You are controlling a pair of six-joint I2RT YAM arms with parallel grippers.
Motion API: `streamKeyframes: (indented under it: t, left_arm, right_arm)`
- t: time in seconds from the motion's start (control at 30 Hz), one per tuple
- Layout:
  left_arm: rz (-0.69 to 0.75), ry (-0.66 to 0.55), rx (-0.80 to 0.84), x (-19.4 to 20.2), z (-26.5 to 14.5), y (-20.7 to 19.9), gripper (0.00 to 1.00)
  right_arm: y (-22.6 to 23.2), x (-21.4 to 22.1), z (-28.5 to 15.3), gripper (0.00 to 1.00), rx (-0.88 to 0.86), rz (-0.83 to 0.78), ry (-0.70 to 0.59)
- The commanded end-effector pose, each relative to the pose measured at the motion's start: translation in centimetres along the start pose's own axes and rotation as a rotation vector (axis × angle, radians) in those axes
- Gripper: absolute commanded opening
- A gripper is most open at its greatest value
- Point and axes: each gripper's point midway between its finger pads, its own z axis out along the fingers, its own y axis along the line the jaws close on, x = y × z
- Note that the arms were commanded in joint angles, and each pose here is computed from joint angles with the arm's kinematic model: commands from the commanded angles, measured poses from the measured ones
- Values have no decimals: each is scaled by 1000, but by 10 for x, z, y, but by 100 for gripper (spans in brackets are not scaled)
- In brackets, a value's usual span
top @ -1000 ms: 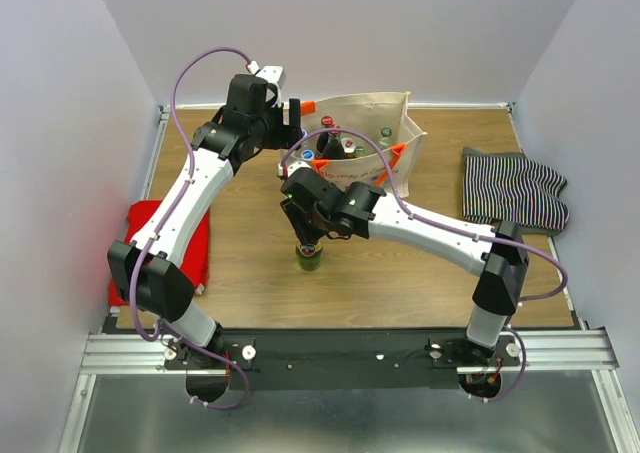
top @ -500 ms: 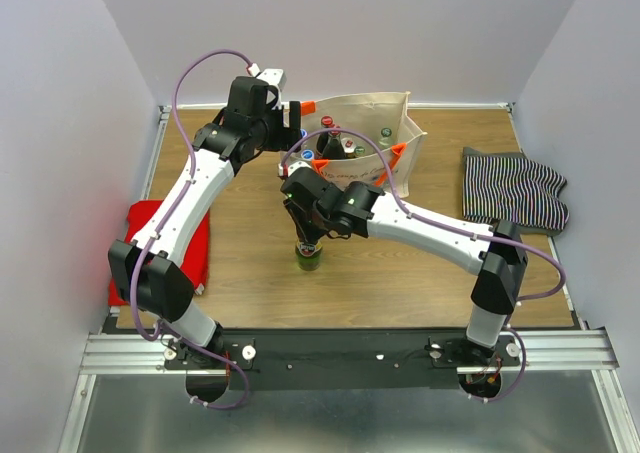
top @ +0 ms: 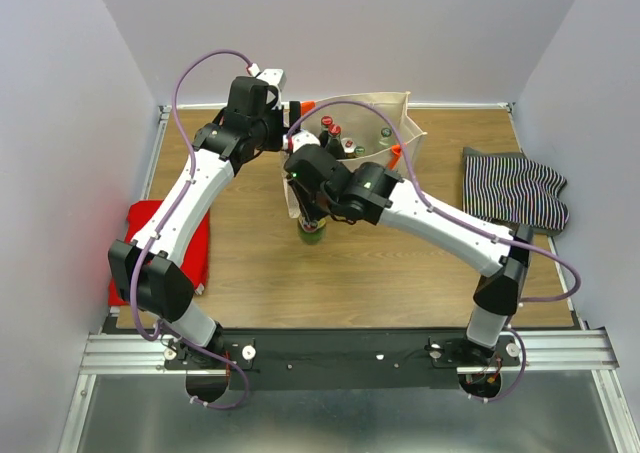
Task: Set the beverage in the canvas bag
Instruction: Pick up the drink from the center of the board, then place the drink in the canvas bag.
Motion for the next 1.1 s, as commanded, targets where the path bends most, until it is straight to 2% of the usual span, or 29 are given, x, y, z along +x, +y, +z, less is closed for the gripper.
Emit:
streamKeyframes:
  t: [0.0, 0.2, 0.3, 0.53, 0.6, 0.77, 0.8, 0.83, 0.93, 1.07]
  left_arm:
    - [5, -52, -10, -14, -15, 2, 90]
    - [7, -32, -5, -6, -9, 2, 89]
    - [5, -16, -2, 0, -5, 3, 84]
    - [-5, 16, 2, 14, 0, 4, 63]
    - [-9, 23, 3, 18, 1, 4, 61]
    - [-15, 25, 40, 21, -2, -2, 36]
    - [-17, 6, 53, 17, -5, -5, 33]
    - [-21, 2, 62, 16, -6, -7, 26]
    - [-26, 1, 85, 17, -6, -11, 12]
    - [-37, 14, 108, 20, -4, -15, 4]
  right_arm:
    - [-36, -77, -73, 1, 84, 60, -266]
    - [-63, -114, -120, 1, 105, 114, -378]
    - [-73, -134, -149, 1, 111, 135, -453]
    - [-106, -153, -189, 1, 223, 164, -566]
    - [-118, -156, -199, 1, 279, 181, -597]
    - [-148, -158, -210, 1, 430, 222, -649]
    - [-154, -157, -216, 1, 450, 222, -662]
    - [-158, -158, -219, 1, 467, 229, -675]
    - [-168, -165, -227, 1, 506, 239, -723]
    - [-174, -177, -239, 1, 548, 248, -779]
